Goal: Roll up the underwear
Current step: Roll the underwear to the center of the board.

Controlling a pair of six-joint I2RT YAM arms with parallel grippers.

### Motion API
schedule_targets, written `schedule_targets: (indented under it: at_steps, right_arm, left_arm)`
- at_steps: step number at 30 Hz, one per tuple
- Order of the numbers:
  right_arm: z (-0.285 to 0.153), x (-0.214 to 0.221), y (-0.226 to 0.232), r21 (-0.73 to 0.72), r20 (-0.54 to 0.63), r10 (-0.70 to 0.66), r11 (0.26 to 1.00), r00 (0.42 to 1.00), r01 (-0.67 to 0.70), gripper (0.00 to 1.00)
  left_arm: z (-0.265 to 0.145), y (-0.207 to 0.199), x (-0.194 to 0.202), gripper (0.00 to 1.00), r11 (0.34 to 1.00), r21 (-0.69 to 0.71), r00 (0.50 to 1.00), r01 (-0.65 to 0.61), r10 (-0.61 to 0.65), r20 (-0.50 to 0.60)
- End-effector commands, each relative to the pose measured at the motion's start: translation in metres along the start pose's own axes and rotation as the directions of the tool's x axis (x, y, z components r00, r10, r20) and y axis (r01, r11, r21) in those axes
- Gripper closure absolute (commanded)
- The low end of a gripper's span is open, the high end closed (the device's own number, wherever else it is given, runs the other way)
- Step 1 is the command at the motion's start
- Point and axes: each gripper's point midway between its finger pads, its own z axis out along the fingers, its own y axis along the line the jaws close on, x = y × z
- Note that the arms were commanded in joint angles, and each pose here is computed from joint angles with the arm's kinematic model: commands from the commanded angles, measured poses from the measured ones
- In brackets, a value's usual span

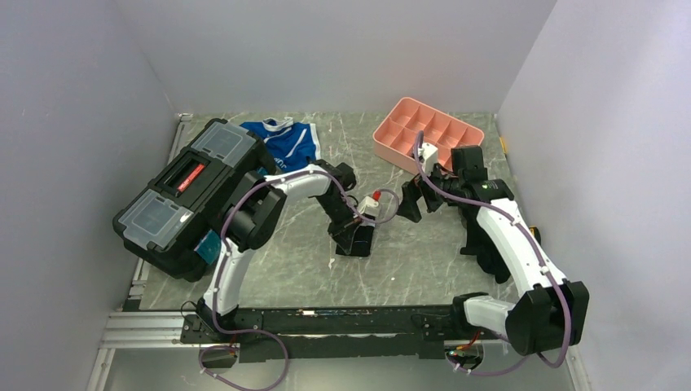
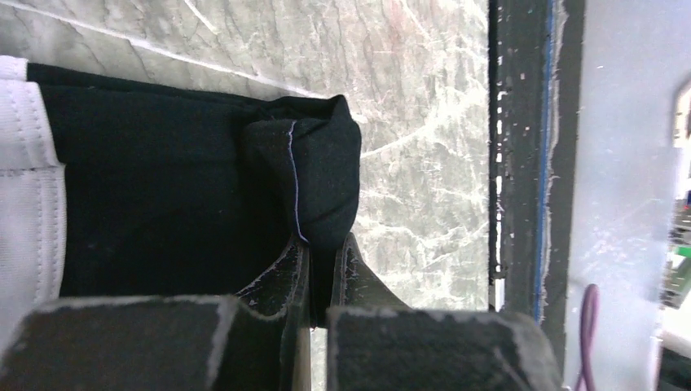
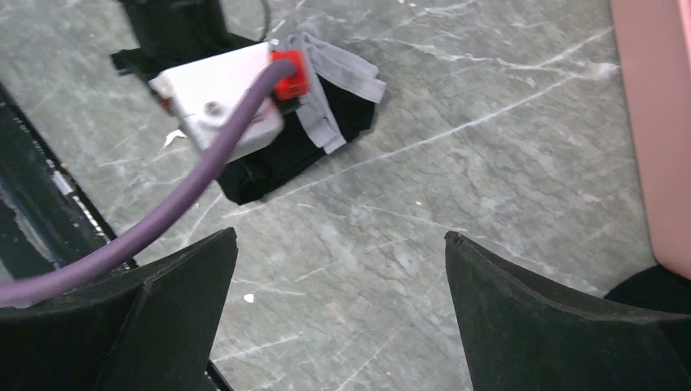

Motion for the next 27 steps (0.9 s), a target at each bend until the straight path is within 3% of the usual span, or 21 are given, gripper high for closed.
schedule_targets:
  at_steps: [1,6,14,18,27]
  right_arm:
    - [-0.005,-0.012,0.024,-0.11,0.08,0.025,0.994,0.996,-0.016,0.0]
    - [-0.004,-0.002,0.036,-0.19,0.058,-0.032,0.981,0.998,0.043,0.0]
    - [0.001,-0.002,0.023,-0.035,0.107,-0.185,0.981,0.977,0.19,0.01]
    - [0.015,0.007,0.034,-0.044,0.063,-0.261,0.964,0.963,0.263,0.04]
    - [0.056,0.039,0.073,-0.12,-0.082,-0.512,0.857,0.855,0.502,0.12]
  left_arm:
    - [0.004,-0.007,-0.002,1.0,0.987,0.147,0.996,0.064,-0.072,0.051]
    - [0.006,-0.005,0.0,1.0,0.972,0.205,0.99,0.115,-0.128,0.051]
    - [0.01,-0.001,0.0,1.0,0.943,0.277,0.976,0.184,-0.208,0.061]
    - [0.011,0.002,-0.002,1.0,0.916,0.326,0.96,0.236,-0.272,0.067]
    - [0.012,0.008,-0.003,1.0,0.873,0.365,0.928,0.323,-0.367,0.058]
